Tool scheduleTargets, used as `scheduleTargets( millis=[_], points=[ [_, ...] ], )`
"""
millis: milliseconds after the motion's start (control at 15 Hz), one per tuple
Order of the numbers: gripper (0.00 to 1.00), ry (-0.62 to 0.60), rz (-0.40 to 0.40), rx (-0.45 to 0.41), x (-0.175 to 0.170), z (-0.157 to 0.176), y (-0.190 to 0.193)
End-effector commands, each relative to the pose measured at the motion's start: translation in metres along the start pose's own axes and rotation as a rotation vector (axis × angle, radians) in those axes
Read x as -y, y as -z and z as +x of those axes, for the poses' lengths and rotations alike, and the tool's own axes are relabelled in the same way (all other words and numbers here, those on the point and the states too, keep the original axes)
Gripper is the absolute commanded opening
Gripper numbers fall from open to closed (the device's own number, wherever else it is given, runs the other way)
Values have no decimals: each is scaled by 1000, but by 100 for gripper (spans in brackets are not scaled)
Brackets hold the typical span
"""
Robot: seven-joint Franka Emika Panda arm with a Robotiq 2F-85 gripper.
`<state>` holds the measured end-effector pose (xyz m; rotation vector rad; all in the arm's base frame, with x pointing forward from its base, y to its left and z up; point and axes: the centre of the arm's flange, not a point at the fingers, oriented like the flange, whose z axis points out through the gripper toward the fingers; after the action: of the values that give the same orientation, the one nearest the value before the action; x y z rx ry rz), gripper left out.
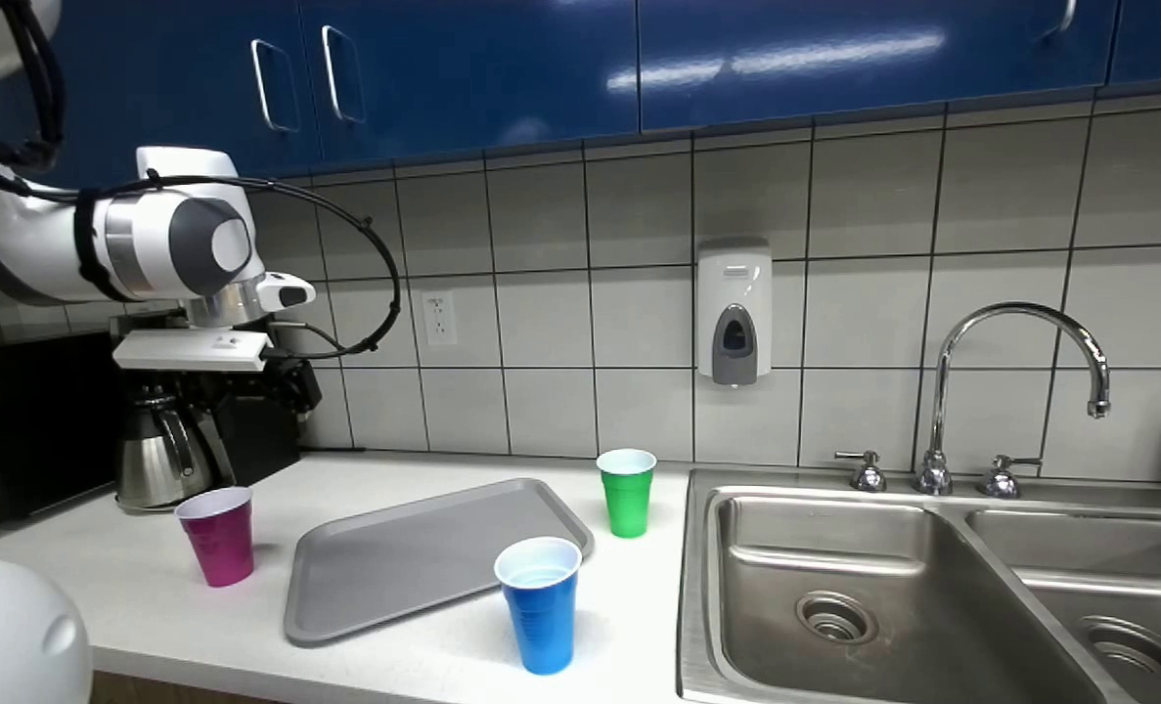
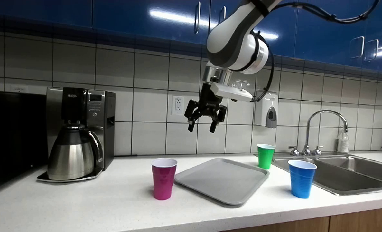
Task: Shift the cups to the tray
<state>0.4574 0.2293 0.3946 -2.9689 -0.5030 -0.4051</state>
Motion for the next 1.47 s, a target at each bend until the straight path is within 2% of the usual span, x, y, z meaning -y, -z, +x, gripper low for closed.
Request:
scheduleTargets(
  millis=[0, 733, 1400],
  points=[
    [100, -13, -9, -3, 14, 25, -7],
    [100, 5, -40, 32, 45, 50, -48],
    [100, 50, -57, 82, 77, 43, -89]
  ],
)
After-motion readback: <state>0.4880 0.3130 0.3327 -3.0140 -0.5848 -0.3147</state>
